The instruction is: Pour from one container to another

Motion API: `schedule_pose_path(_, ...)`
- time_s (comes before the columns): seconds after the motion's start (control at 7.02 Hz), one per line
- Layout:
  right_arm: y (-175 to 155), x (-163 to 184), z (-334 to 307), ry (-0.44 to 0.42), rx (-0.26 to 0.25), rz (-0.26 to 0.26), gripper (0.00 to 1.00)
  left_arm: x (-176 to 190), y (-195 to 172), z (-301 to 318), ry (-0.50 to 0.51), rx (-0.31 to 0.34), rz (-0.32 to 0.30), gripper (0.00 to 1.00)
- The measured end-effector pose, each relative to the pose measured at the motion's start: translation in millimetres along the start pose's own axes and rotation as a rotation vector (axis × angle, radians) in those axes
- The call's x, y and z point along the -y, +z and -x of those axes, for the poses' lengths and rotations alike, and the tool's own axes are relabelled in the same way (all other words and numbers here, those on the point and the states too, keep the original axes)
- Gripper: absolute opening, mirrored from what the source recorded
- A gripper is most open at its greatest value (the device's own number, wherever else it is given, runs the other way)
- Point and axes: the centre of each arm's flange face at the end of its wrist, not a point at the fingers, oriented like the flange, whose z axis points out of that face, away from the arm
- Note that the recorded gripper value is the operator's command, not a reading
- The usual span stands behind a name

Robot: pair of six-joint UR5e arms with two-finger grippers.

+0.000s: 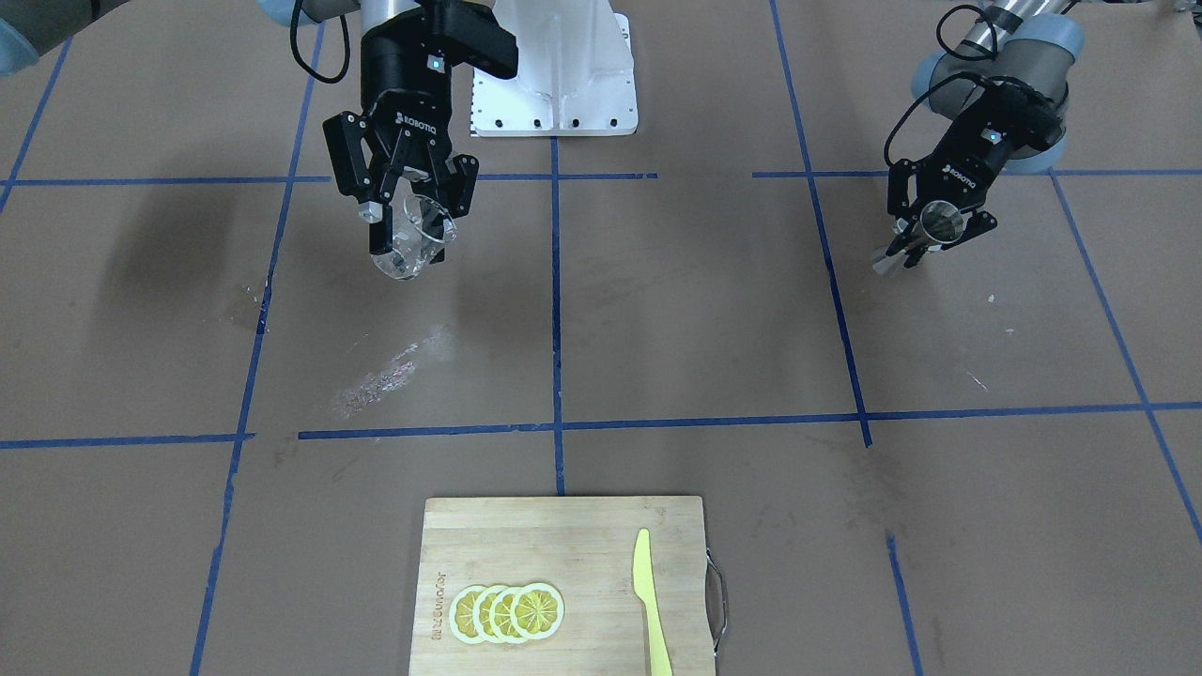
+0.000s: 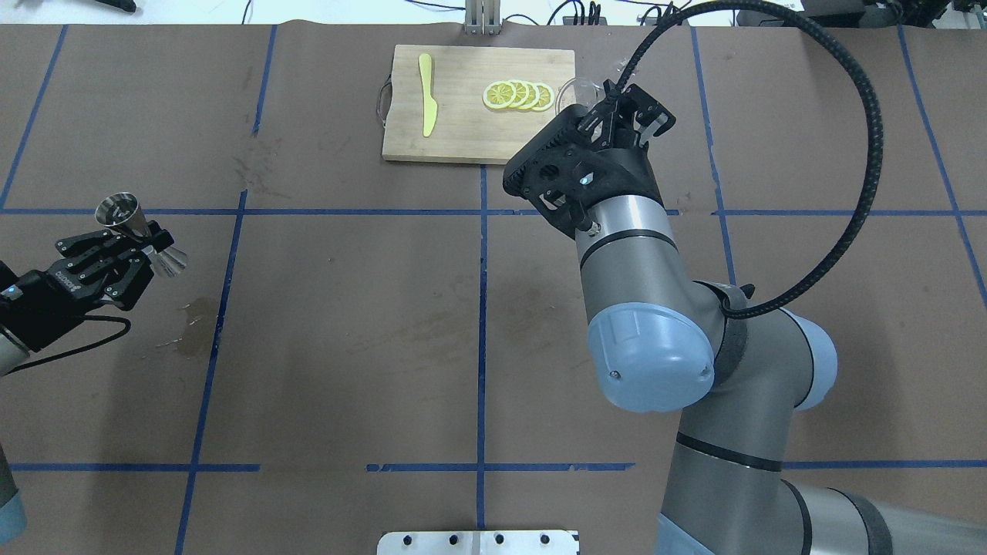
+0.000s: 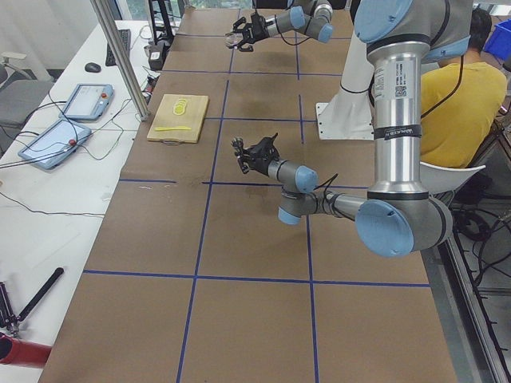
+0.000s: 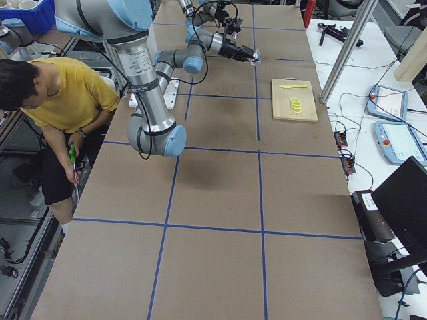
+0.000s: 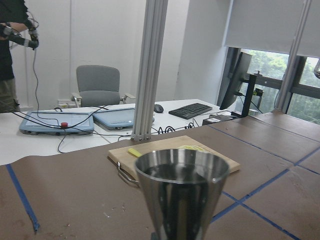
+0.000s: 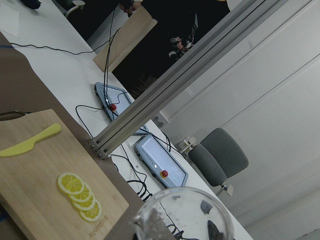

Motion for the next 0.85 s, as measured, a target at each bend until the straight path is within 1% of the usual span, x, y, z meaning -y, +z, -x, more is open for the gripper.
schedule_pose_path(0.28,0,0,0,0.000,0.000,0.000,0.00,-25,3,-5,0.016,0.156,-0.004,0.00)
schedule_pose_path(0.43,0,0,0,0.000,0.000,0.000,0.00,-38,3,-10,-0.012,0.204,-0.005,0.00)
schedule_pose_path(0.57,0,0,0,0.000,-0.001,0.000,0.00,-52,1,-11,-0.047,0.230,0.002,0.00)
schedule_pose_path(0.85,0,-1,0,-0.001,-0.001,0.000,0.00,-80,-3,-3,-0.045,0.280,0.028,0.00)
